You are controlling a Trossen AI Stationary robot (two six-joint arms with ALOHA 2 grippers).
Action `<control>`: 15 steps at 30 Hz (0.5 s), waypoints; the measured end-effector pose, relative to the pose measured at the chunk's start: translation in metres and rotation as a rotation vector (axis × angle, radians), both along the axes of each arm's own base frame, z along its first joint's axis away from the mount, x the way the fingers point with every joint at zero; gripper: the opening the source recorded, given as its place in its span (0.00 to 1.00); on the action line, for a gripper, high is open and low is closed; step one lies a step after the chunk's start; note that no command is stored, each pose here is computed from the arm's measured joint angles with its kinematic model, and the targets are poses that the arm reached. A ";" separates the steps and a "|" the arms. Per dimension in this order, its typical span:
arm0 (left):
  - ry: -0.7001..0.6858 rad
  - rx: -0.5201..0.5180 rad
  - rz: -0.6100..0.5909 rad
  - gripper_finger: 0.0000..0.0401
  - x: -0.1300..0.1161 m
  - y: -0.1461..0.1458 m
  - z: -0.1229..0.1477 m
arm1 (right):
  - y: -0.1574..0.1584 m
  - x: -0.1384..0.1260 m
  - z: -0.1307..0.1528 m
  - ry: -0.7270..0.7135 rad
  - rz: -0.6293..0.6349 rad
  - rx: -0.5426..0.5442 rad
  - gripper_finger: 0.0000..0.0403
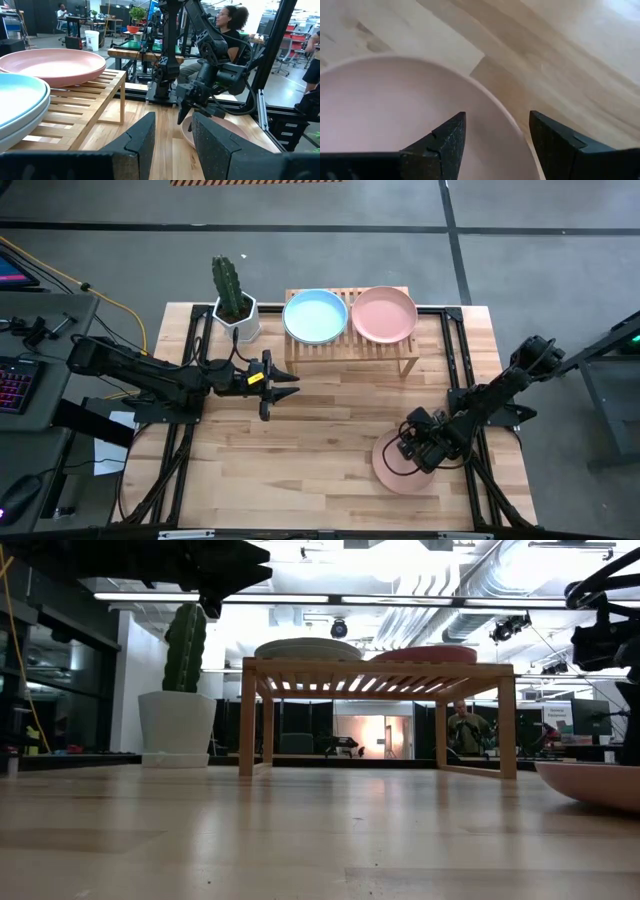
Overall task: Place and stack plates onto a shelf
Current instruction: Stack the light red plate on top of the light red plate on the shelf
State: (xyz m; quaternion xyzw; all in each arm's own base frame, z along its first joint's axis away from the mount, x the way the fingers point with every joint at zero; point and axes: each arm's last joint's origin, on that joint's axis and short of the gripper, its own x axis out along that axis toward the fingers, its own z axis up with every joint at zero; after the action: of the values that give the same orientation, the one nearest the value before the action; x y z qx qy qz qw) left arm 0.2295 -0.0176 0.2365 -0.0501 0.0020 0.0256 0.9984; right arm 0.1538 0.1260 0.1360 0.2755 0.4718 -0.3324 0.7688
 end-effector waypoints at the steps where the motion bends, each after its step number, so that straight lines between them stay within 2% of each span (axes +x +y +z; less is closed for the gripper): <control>1: 0.000 0.000 0.000 0.29 0.000 0.000 0.000 | 0.000 0.000 0.000 0.012 0.006 0.010 0.49; 15: 0.000 0.000 -0.001 0.29 0.000 0.000 0.000 | 0.002 -0.001 -0.001 0.068 0.055 0.056 0.49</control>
State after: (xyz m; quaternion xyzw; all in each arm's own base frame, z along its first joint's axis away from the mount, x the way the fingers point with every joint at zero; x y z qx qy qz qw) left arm 0.2295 -0.0177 0.2366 -0.0502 0.0019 0.0253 0.9984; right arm 0.1526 0.1281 0.1353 0.2722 0.5142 -0.3071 0.7531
